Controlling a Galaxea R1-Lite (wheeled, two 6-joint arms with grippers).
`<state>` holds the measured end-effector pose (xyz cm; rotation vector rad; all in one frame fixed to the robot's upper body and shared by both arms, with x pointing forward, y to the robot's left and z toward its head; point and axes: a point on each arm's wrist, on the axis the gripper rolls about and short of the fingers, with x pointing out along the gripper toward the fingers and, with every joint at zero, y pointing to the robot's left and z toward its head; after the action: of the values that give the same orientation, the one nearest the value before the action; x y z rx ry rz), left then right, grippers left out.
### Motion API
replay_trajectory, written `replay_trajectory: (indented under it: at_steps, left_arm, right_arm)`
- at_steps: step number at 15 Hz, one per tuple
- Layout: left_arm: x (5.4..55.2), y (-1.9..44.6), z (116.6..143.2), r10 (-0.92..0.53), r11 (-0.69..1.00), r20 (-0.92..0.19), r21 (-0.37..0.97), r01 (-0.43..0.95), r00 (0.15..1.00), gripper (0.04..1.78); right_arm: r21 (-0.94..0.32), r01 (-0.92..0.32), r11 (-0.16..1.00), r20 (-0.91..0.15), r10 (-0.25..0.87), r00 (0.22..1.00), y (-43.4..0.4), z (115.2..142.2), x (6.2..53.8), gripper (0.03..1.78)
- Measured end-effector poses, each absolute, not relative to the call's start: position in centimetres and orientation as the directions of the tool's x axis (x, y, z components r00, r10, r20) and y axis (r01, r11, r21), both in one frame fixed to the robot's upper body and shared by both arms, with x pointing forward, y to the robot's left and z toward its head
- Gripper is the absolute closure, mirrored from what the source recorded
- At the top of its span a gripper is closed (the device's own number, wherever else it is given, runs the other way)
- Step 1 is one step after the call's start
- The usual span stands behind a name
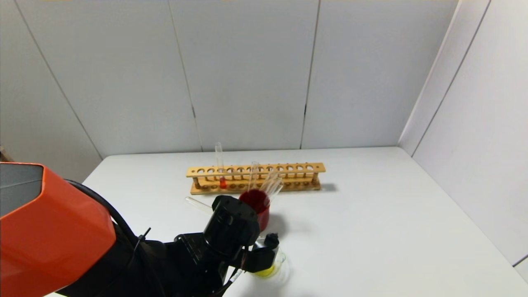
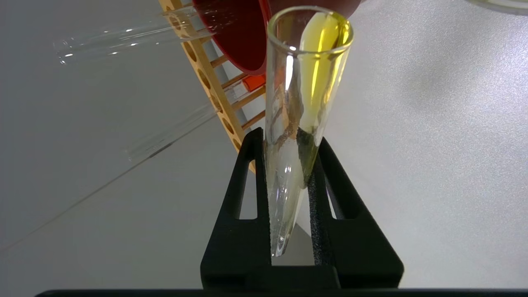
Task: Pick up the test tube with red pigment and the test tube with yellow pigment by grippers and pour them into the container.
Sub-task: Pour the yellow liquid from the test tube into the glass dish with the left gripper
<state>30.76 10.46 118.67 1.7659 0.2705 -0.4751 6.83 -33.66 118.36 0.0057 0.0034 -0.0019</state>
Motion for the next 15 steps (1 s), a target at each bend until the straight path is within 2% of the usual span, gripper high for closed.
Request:
replay_trajectory:
  at_steps: [15]
  left_arm:
    - [30.62, 10.03, 118.3, -0.075, -0.377, -0.459, 0.835, 0.401, 0.885, 1.51]
  right_arm:
    - [0.006, 0.002, 1.0, -0.003, -0.002, 1.0, -33.66, 118.36, 6.83, 0.07]
